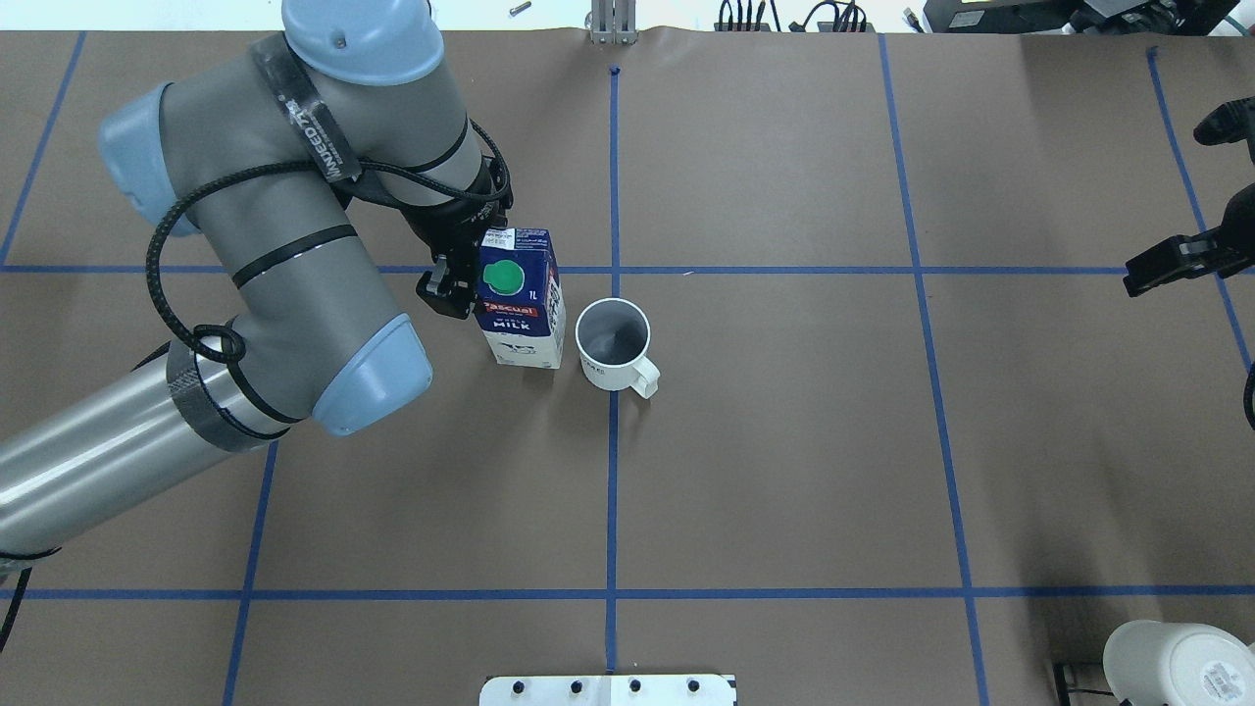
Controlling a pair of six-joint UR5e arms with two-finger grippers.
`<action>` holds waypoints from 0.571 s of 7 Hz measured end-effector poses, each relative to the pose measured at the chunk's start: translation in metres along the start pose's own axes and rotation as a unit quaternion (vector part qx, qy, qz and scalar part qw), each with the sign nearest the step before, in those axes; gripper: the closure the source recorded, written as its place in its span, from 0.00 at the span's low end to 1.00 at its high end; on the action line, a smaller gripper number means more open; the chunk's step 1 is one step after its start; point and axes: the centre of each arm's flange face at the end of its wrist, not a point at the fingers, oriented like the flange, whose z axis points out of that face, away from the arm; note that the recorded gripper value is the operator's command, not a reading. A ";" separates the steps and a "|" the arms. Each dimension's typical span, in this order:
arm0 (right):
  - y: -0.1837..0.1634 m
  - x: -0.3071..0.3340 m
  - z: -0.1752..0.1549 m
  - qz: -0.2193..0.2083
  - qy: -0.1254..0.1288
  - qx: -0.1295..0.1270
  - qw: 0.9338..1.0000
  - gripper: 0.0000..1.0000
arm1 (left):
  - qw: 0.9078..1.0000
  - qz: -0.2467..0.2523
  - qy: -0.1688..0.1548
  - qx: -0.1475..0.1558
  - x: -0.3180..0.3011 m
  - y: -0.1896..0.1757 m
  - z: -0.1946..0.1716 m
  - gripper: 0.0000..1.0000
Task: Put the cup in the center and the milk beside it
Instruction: 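Lower the milk carton beside the mug and open the left gripper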
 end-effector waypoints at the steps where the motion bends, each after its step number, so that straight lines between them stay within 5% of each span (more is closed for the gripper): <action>1: 0.000 0.000 0.000 0.000 0.000 0.000 1.000 0.00 | 1.000 0.002 0.001 -0.002 -0.001 -0.001 0.003 0.77; 2: 0.000 0.000 0.001 0.000 0.001 0.000 1.000 0.00 | 1.000 0.002 0.001 -0.002 -0.001 -0.002 0.004 0.64; 3: 0.000 0.000 0.001 0.000 0.001 0.000 1.000 0.00 | 1.000 0.003 0.001 -0.002 -0.002 -0.002 0.005 0.28; 4: 0.000 0.000 0.000 0.000 0.001 0.000 1.000 0.00 | 1.000 0.004 0.002 -0.003 -0.002 -0.002 0.004 0.10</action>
